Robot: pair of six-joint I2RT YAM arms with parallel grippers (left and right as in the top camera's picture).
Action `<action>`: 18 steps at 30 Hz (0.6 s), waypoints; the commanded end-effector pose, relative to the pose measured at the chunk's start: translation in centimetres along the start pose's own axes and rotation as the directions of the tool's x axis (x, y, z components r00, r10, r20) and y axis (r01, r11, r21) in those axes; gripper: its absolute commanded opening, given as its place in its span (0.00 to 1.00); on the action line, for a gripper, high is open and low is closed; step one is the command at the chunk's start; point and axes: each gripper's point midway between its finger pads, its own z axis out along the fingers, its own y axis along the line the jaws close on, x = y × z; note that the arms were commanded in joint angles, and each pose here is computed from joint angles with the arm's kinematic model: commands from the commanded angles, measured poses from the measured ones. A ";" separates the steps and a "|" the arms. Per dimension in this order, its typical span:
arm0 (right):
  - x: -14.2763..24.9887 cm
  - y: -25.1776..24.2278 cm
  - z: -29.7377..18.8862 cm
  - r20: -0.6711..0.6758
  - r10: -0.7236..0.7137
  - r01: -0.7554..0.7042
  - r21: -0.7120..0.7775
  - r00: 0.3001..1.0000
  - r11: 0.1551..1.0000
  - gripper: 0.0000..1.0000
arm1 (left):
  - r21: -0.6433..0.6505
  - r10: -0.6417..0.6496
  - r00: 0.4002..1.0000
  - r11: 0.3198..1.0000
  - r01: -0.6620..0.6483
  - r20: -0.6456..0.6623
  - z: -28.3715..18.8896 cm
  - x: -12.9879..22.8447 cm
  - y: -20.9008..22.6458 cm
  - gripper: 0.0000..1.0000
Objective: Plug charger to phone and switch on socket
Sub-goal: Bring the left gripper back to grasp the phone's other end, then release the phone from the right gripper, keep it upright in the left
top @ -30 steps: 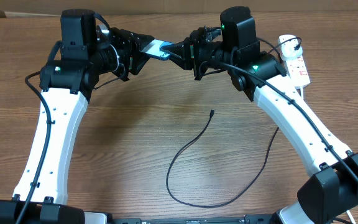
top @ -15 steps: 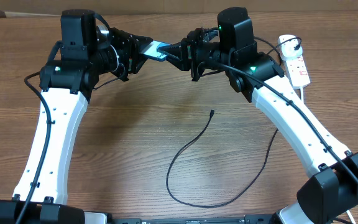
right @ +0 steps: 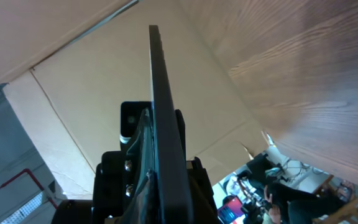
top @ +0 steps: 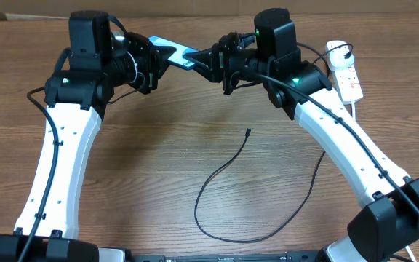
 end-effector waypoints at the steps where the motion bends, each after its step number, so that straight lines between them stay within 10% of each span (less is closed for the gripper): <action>1: 2.8 0.7 0.3 -0.085 -0.095 0.095 -0.007 0.992 0.995 0.22 | -0.006 0.050 0.999 0.999 -0.049 0.008 0.4 -0.1 0.1 0.04; 13: 2.1 -0.4 0.4 -0.059 -0.350 0.351 0.016 0.935 0.936 0.95 | -0.118 0.156 0.971 0.984 -0.136 0.183 -0.1 -3.3 2.1 0.04; 18: -1.4 -4.4 -0.3 0.049 -0.436 0.416 0.220 0.899 0.882 1.00 | -0.341 0.280 0.894 0.927 -0.158 0.349 -2.0 -6.9 5.7 0.04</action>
